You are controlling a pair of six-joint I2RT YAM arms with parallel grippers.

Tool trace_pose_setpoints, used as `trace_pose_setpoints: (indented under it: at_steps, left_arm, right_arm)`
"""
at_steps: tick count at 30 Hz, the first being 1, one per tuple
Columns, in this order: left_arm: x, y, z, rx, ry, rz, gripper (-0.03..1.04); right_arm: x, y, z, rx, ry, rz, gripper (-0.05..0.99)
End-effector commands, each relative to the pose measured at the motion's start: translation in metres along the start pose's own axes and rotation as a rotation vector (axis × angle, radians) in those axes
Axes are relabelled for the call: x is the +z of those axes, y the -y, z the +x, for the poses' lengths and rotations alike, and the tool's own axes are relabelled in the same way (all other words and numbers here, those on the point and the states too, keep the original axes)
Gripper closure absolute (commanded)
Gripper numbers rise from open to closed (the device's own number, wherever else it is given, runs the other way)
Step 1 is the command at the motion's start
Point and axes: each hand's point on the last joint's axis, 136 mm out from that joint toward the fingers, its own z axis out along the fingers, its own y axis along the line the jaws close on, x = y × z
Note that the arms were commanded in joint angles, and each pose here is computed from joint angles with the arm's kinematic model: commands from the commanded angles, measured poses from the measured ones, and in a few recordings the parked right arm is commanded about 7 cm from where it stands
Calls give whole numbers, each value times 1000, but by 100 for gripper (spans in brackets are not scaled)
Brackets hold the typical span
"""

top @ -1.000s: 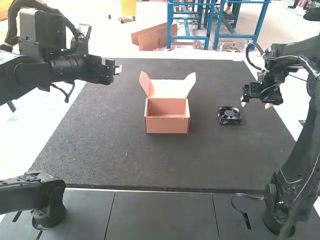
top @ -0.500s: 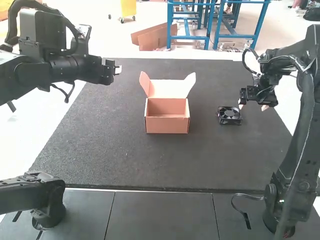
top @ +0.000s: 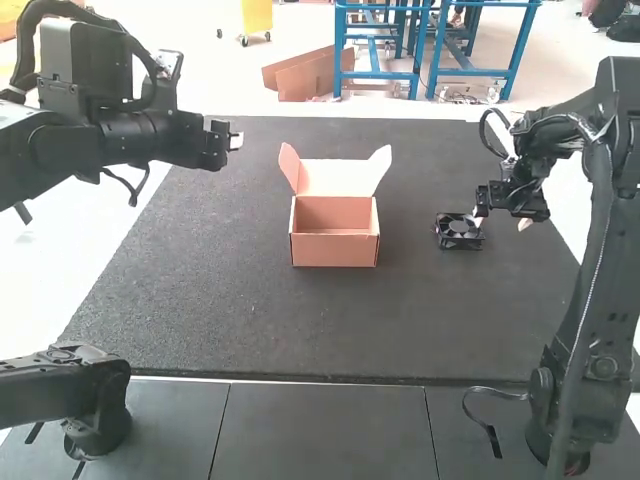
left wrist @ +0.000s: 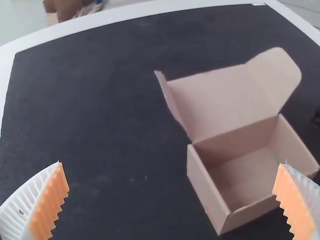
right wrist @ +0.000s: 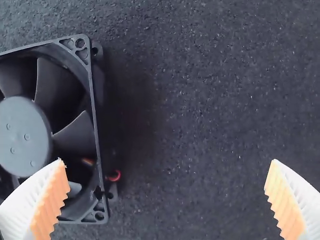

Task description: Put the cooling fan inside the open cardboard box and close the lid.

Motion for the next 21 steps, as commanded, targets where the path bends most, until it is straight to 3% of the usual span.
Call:
trace_pose_setpoints:
  at_steps: [1,21]
  left_arm:
    - [1,2,-3,-9,5,10,4]
    - [0,2,-2,-9,-1,10,4]
  right_arm:
    - [-3,-5,-14,-18,30,-9,3]
    - [22,-5,-5,-17,-26,-10,3]
